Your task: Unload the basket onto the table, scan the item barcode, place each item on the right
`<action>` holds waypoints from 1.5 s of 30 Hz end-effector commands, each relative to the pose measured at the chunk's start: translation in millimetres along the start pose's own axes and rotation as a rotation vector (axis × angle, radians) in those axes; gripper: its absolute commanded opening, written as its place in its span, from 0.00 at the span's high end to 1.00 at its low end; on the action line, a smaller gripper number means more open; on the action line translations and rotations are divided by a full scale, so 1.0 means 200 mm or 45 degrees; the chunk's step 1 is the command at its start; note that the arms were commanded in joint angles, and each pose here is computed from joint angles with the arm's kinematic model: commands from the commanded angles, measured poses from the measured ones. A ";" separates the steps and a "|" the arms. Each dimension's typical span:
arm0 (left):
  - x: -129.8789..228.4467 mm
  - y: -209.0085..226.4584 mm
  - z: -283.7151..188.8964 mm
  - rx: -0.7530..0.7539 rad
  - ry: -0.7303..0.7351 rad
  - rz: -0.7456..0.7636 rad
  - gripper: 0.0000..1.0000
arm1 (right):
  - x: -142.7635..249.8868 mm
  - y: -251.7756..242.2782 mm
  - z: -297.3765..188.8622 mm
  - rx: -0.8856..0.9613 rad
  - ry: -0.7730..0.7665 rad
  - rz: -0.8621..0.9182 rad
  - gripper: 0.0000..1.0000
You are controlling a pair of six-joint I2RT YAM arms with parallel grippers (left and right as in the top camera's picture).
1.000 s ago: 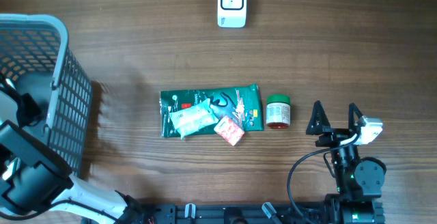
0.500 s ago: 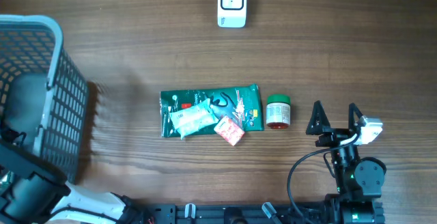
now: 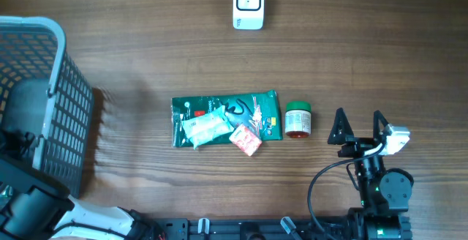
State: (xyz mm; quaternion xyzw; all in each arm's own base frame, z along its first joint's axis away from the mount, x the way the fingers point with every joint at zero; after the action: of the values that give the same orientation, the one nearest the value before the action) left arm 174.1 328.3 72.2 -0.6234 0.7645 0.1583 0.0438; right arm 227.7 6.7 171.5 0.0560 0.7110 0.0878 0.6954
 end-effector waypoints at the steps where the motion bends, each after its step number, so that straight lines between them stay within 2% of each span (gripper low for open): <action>1: 0.04 0.05 -0.04 -0.024 0.019 0.030 0.00 | 0.00 0.01 0.00 -0.013 0.002 -0.018 0.00; 4: 0.12 -0.04 -0.08 0.162 0.109 0.230 0.00 | 0.00 0.01 0.00 -0.013 0.002 -0.017 0.00; 6: 0.13 -0.12 -0.18 0.267 0.066 0.309 0.00 | 0.00 0.01 0.00 -0.013 0.002 -0.017 0.00; 8: 0.09 -0.17 -0.37 0.327 -0.089 0.345 0.00 | 0.00 0.01 0.00 -0.013 0.002 -0.017 0.00; 10: 0.09 -0.22 -0.66 0.419 -0.302 0.387 0.00 | 0.00 0.01 0.00 -0.013 0.002 -0.017 0.00; 13: 0.10 -0.17 -1.02 0.501 -0.592 0.375 0.00 | 0.00 0.01 0.00 -0.013 0.002 -0.017 0.00; 14: 0.08 -0.09 -1.09 0.445 -0.674 0.332 0.00 | 0.00 0.01 0.00 -0.013 0.002 -0.017 0.00; 17: 0.09 -0.03 -1.20 0.469 -0.775 0.302 0.00 | 0.00 0.01 0.00 -0.013 0.002 -0.018 0.00; 18: 0.09 -0.04 -1.21 0.441 -0.803 0.447 0.00 | 0.00 0.01 0.00 -0.013 0.002 -0.017 0.00; 19: 0.12 -0.06 -1.19 0.387 -0.816 0.707 0.00 | 0.00 0.01 0.00 -0.013 0.002 -0.017 0.00; 20: 0.14 -0.05 -1.16 0.333 -0.800 0.871 0.00 | 0.00 0.01 0.00 -0.013 0.002 -0.017 0.00; 21: 0.17 -0.05 -1.11 0.276 -0.752 1.053 0.00 | 0.00 0.01 0.00 -0.013 0.002 -0.017 0.00; 23: 0.25 0.00 -0.96 0.197 -0.549 1.274 0.00 | 0.00 0.01 0.00 -0.013 0.002 -0.017 0.00; 24: 0.28 0.02 -0.88 0.174 -0.427 1.284 0.00 | 0.00 0.01 0.00 -0.013 0.002 -0.017 0.00; 30: 0.27 -0.02 -0.74 0.191 -0.301 1.297 0.00 | 0.00 0.01 0.00 -0.013 0.002 -0.017 0.00; 33: 0.21 0.01 -0.74 0.112 -0.337 1.279 0.13 | 0.00 0.01 0.00 -0.013 0.002 -0.018 0.00; 34: 0.21 -0.01 -0.75 0.134 -0.353 1.278 0.23 | 0.00 0.01 0.00 -0.013 0.002 -0.017 0.00; 35: 0.18 -0.01 -0.75 0.126 -0.382 1.269 0.06 | 0.00 0.01 0.00 -0.013 0.002 -0.017 0.00; 36: 0.15 0.00 -0.75 0.116 -0.396 1.247 0.00 | 0.00 0.01 0.00 -0.013 0.002 -0.017 0.00; 40: 0.07 0.15 -0.60 0.115 -0.299 1.105 0.04 | 0.00 0.01 0.00 -0.013 0.002 -0.018 0.00; 42: 0.08 0.21 -0.47 0.184 -0.181 1.158 0.00 | 0.00 0.01 0.00 -0.013 0.002 -0.017 0.00; 45: 0.13 0.21 -0.37 0.292 -0.096 1.295 0.00 | 0.00 0.01 0.00 -0.013 0.002 -0.017 0.00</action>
State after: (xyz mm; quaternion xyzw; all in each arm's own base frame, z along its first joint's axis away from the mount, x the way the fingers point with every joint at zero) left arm 133.9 292.9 159.5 -0.2207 0.9633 0.1449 0.0478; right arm 227.7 6.7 171.6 0.0560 0.7109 0.0878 0.6956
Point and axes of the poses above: each gripper's point midway between its finger pads, its own z axis out along the fingers, its own y axis along the line the jaws close on, x = y × z, the point moved 2 cm from there along -z, back along the fingers, and after that the axes turned 6 degrees about -z, right-handed, at the moved point
